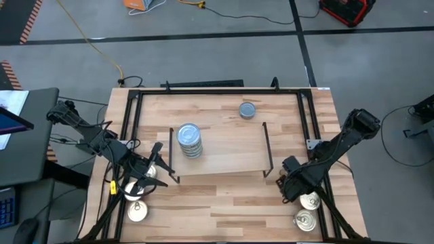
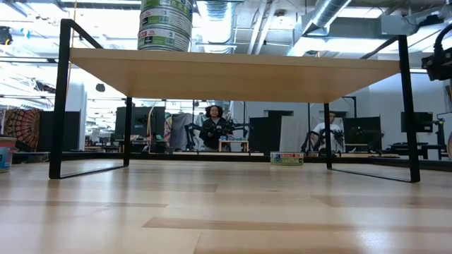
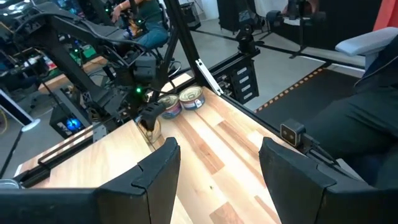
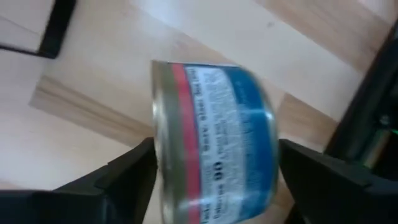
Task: Stack canned seafood by type on shelf
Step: Put the blue tuna can on the shelf
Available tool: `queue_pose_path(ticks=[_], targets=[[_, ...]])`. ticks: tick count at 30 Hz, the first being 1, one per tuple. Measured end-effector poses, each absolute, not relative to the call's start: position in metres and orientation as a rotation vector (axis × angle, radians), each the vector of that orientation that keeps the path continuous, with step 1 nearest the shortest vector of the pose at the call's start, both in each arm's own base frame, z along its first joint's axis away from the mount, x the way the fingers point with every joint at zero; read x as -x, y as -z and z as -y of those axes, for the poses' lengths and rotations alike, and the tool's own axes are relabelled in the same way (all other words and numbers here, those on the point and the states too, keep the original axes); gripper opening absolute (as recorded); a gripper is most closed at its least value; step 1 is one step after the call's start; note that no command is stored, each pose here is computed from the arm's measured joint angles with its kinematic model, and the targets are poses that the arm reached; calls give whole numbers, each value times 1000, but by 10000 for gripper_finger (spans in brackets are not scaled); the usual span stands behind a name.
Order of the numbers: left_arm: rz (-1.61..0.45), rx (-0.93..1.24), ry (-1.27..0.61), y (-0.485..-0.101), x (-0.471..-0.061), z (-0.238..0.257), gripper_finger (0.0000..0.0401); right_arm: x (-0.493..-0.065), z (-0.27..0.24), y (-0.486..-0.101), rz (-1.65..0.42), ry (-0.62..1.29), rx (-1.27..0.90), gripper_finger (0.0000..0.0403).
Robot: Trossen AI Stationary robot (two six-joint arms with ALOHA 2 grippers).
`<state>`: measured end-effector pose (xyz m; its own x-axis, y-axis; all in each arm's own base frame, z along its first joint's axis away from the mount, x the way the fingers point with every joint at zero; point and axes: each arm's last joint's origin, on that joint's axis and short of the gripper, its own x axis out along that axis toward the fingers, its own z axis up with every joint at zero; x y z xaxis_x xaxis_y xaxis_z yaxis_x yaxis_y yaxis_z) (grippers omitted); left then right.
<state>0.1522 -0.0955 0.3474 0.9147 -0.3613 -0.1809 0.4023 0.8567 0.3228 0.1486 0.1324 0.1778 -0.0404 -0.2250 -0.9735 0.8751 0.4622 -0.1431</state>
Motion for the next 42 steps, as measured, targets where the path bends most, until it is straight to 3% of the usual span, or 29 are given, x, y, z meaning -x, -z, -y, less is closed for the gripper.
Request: queue_pose_path(ticks=[10, 17, 22, 27, 30, 35, 42], targets=[[-123, -363, 402, -347, -152, 95, 210, -148, -143, -168, -1274, 883, -705, 202], [-120, -370, 400, -347, -152, 95, 210, -153, -160, -208, -1361, 835, -718, 202], [-120, -369, 400, -347, -152, 95, 210, -170, -186, -244, -1441, 560, -896, 202], [-120, -367, 400, -347, -152, 95, 210, -202, -197, -281, -1107, 207, -795, 203], [-119, -366, 400, -347, -152, 95, 210, -220, -175, -295, -983, 266, -686, 209], [-113, -367, 399, -348, -152, 95, 210, -255, -118, -304, -960, 358, -661, 205], [-122, -379, 401, -347, -152, 95, 210, -290, -46, -321, -910, 195, -776, 211]])
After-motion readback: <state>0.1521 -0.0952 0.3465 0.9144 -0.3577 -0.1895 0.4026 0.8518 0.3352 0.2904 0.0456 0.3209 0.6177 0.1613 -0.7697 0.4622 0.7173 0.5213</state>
